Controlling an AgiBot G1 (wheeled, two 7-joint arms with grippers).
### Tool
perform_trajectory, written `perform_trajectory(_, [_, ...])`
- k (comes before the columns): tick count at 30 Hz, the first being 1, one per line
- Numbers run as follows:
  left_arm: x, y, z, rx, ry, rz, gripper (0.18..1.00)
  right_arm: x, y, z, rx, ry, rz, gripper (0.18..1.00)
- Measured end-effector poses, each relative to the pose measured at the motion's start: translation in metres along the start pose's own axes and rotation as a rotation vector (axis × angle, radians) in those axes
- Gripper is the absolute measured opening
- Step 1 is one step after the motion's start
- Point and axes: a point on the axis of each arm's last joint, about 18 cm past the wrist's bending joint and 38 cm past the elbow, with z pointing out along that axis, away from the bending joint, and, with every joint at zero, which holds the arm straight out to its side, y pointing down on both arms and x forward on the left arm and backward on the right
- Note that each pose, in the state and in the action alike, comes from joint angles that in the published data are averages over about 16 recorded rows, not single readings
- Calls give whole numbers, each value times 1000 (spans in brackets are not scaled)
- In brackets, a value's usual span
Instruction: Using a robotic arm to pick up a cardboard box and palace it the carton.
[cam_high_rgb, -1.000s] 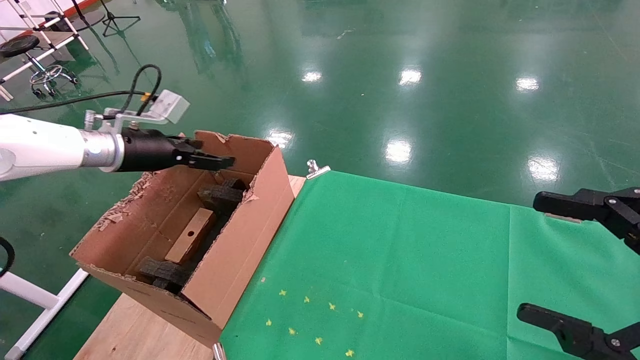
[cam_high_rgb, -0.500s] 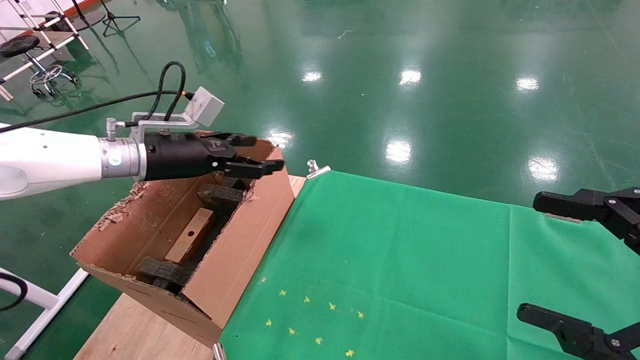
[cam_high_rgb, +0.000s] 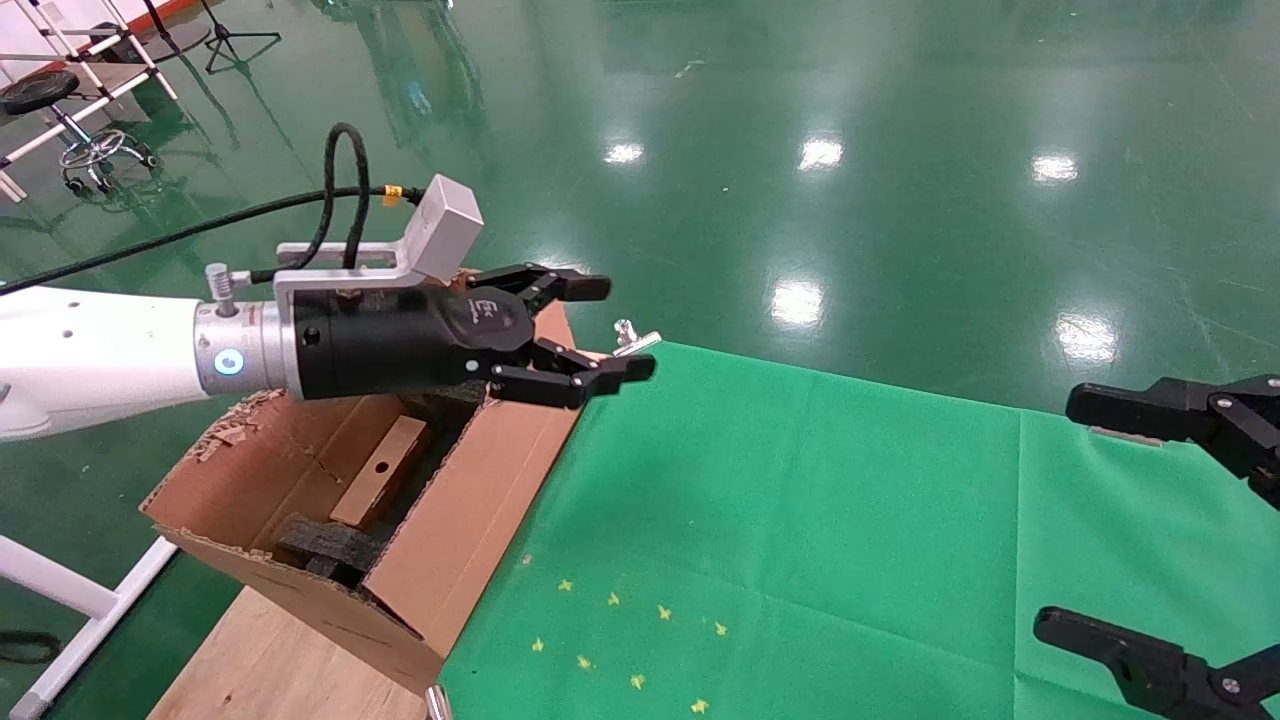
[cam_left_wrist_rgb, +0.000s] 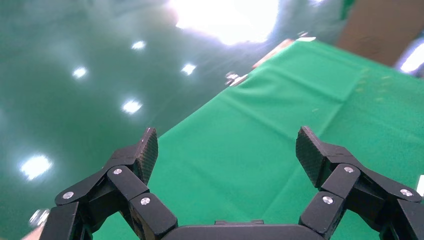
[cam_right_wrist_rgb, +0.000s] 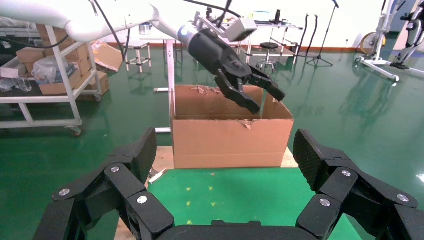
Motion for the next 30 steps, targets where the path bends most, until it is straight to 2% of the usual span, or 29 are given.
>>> perform_trajectory(19, [105,-30,-10,223,350,168,1001,0,0,0,0,0,0,1001])
perform_trajectory(24, [121,-33,-15,255,401,192,1001,0,0,0,0,0,0,1001])
perform_trajectory(30, [126,-35,-17,267,420,200,1001,0,0,0,0,1,0,1001])
